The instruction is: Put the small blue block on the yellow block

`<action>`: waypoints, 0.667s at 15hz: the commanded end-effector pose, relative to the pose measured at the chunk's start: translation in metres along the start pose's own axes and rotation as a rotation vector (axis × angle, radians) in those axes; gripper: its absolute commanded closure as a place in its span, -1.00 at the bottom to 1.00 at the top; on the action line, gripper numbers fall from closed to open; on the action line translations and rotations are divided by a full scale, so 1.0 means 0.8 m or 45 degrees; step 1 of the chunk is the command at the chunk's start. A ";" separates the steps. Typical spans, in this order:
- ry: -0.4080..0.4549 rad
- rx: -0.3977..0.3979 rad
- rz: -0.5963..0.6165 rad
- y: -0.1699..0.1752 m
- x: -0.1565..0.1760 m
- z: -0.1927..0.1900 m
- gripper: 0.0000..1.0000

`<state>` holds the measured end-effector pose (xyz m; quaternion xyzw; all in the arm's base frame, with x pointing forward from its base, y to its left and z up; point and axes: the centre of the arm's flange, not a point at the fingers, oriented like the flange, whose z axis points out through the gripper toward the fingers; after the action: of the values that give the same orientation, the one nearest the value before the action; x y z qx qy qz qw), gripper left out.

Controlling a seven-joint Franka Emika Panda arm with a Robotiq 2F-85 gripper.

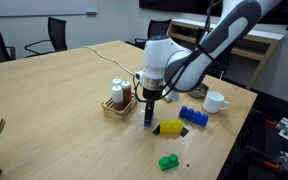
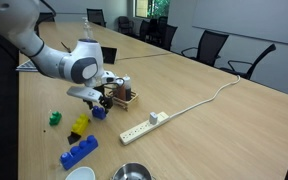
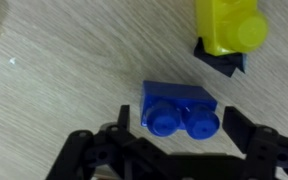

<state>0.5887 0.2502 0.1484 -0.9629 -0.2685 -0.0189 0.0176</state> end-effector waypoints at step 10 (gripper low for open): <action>0.013 -0.032 0.089 -0.003 0.003 -0.022 0.13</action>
<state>0.5901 0.2517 0.1529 -0.9677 -0.2506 -0.0229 0.0170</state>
